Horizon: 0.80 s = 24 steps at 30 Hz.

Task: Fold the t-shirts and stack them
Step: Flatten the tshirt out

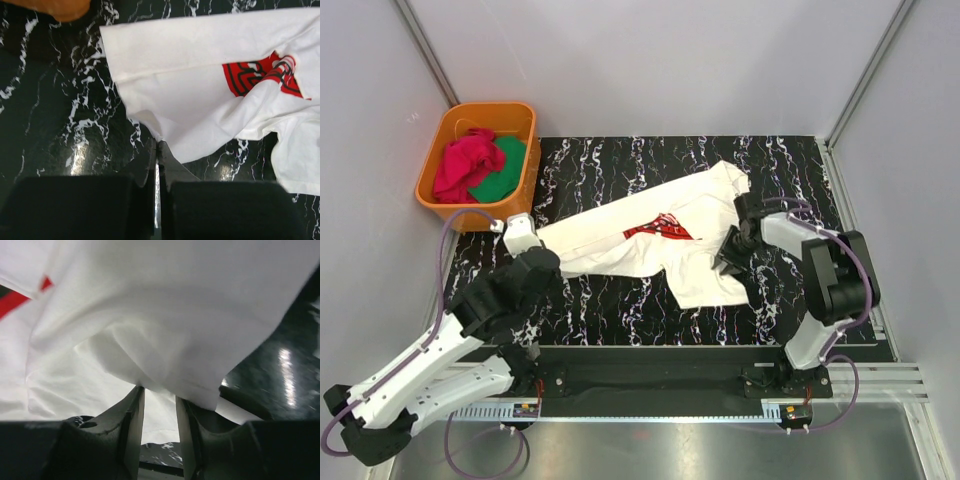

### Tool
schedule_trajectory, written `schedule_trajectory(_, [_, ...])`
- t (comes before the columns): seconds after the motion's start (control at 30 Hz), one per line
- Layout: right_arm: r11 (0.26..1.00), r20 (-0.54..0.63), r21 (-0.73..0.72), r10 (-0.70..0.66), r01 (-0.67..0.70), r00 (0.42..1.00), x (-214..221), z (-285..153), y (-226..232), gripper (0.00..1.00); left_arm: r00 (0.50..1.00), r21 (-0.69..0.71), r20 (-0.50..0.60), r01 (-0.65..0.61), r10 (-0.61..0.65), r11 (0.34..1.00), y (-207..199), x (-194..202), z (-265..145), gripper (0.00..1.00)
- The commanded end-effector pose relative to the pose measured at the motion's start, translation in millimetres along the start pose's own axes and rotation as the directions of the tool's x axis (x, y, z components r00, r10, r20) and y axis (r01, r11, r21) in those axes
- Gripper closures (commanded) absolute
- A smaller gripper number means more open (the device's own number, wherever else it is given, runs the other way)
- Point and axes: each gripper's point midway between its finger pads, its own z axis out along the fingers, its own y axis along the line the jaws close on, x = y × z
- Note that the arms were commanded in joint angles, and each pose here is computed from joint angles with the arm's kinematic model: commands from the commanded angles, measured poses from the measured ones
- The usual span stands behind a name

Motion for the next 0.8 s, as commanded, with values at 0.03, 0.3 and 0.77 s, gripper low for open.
schedule_trajectory(0.03, [0.986,0.031,-0.144,-0.083,0.086,0.996,-26,18,77,0.61,0.986,-0.092,0.162,-0.012,0.027,0.996,16,-52,-14,1.00])
schedule_trajectory(0.3, [0.980,0.165,0.077,-0.193,0.182,0.967,-46,-40,44,0.43,0.982,-0.065,0.183,-0.037,0.049,0.997,6,-63,-14,1.00])
schedule_trajectory(0.77, [0.993,0.093,0.120,-0.028,0.017,0.995,0,-29,-53,0.46,0.989,0.027,0.124,-0.081,0.077,0.996,-18,-45,-1,1.00])
